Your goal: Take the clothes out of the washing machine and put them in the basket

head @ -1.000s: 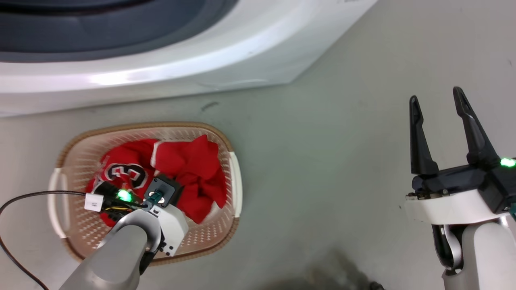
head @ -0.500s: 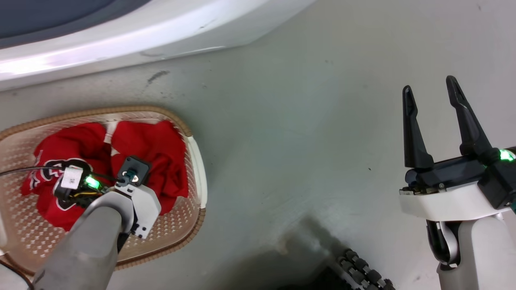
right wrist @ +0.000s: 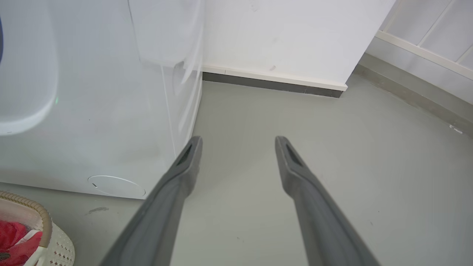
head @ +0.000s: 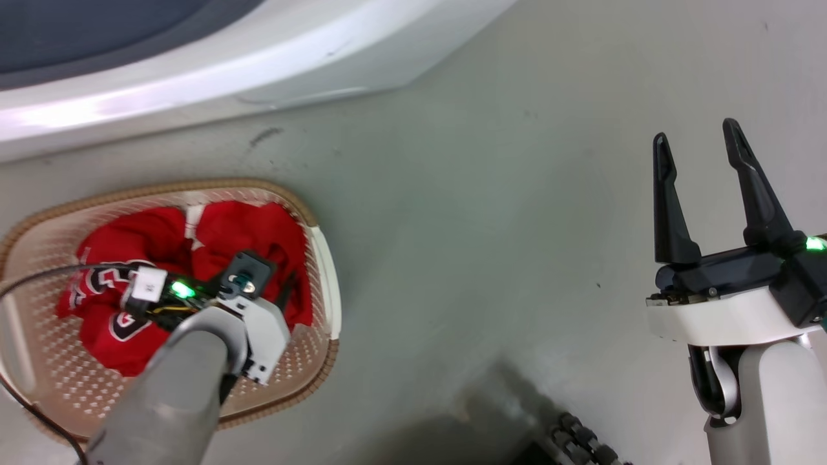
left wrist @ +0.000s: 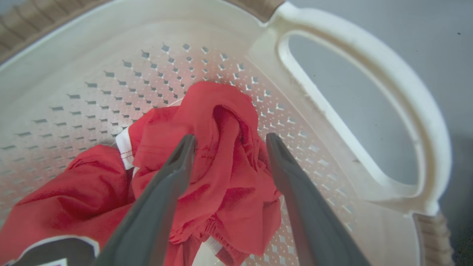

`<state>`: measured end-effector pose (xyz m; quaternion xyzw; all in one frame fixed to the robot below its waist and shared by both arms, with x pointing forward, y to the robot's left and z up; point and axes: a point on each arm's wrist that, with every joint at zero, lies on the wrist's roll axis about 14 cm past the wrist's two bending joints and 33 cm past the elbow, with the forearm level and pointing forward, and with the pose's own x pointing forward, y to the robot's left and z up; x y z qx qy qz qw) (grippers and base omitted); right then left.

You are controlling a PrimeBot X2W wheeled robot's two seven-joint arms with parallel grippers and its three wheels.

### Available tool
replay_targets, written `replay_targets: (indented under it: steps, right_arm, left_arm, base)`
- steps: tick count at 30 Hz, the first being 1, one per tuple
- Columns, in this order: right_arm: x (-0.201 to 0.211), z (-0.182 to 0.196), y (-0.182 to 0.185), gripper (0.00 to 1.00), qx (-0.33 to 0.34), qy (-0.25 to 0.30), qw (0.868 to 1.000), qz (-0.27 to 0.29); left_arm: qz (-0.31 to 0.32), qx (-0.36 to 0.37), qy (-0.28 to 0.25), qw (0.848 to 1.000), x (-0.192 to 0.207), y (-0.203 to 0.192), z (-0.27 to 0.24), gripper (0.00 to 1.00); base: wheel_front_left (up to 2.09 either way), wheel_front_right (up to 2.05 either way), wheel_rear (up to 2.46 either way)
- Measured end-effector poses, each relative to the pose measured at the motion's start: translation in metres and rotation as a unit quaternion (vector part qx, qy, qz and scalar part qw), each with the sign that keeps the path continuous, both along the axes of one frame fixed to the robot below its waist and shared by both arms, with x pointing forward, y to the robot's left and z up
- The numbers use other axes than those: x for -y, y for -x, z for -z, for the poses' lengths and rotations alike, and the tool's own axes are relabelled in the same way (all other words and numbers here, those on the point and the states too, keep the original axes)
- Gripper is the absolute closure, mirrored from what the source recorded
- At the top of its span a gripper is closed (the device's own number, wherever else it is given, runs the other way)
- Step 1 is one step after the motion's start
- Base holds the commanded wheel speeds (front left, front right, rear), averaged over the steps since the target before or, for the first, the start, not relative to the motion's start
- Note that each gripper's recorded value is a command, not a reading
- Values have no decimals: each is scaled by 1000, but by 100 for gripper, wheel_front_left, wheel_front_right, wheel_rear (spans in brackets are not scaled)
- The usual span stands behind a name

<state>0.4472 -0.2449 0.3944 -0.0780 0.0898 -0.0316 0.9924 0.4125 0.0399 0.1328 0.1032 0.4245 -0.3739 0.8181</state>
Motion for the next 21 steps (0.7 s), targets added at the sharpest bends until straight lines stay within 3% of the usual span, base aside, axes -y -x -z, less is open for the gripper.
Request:
replay_targets:
  steps: [11,16,21]
  right_arm:
    - [-11,-44,12,0,45,8,999,-15]
    - [-16,-70,22,0,76,1,997,-18]
    - [-28,-85,39,0,90,-6,995,-31]
  left_arm:
    - [-4,108,74,991,24,-12,-104,0]
    - [-31,185,120,975,25,-30,-172,0]
    - [-80,262,122,954,-5,-42,-231,0]
  base:
    - [0,0,0]
    - [0,0,0]
    - [0,0,0]
